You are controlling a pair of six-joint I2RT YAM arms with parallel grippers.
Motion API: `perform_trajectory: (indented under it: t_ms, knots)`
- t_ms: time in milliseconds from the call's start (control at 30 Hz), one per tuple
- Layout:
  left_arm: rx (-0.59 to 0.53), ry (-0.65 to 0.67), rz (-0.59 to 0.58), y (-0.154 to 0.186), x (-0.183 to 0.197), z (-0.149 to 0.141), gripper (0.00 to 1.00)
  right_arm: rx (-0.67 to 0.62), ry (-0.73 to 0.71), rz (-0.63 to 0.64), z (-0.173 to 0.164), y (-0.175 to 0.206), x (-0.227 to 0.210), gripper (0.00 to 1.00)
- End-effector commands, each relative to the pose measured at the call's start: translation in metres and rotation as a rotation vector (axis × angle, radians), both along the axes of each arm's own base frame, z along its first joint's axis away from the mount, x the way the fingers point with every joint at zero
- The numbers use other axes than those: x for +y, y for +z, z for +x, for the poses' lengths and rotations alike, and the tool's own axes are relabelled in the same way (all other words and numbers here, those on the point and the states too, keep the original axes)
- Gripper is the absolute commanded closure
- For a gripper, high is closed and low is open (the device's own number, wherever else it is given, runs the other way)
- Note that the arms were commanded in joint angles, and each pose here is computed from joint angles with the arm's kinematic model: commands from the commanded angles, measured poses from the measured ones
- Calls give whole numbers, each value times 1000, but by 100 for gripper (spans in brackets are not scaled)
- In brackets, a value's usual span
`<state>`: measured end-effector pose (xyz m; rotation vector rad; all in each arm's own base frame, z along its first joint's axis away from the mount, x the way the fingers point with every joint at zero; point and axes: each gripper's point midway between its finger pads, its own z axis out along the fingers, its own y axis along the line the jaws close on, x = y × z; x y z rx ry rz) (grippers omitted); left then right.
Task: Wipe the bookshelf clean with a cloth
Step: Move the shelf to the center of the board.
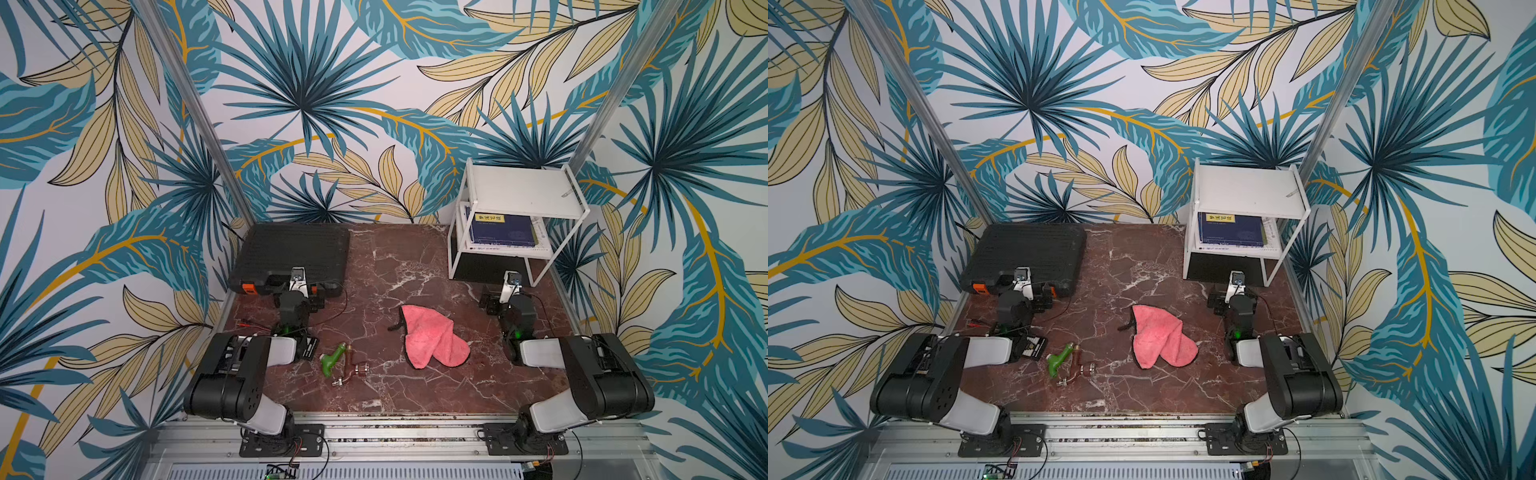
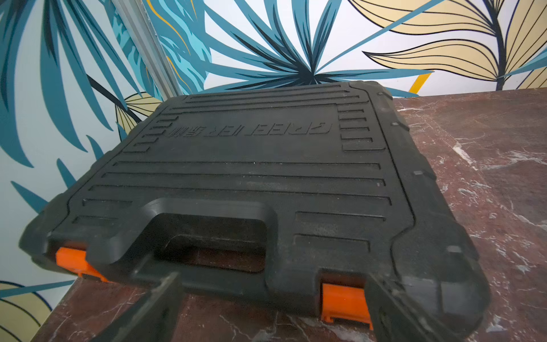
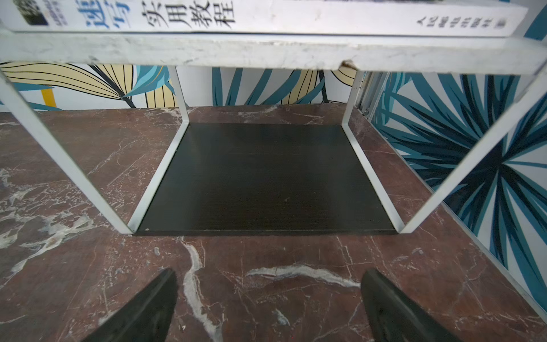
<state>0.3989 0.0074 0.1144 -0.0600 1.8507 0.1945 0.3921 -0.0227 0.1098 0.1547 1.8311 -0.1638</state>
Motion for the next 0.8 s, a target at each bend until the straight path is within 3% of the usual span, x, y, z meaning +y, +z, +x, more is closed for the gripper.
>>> perform_trajectory:
  t_ms: [0, 100, 767]
  knots:
    - [-10, 5, 2, 2, 1, 1, 0, -11, -22, 9, -1, 2, -4, 1]
    - [-10, 3, 3, 2, 1, 1, 0, -9, -78, 8, -2, 3, -13, 1]
    - [-3, -32, 37, 10, -9, 2, 0, -44, -110, 11, -8, 7, -18, 1]
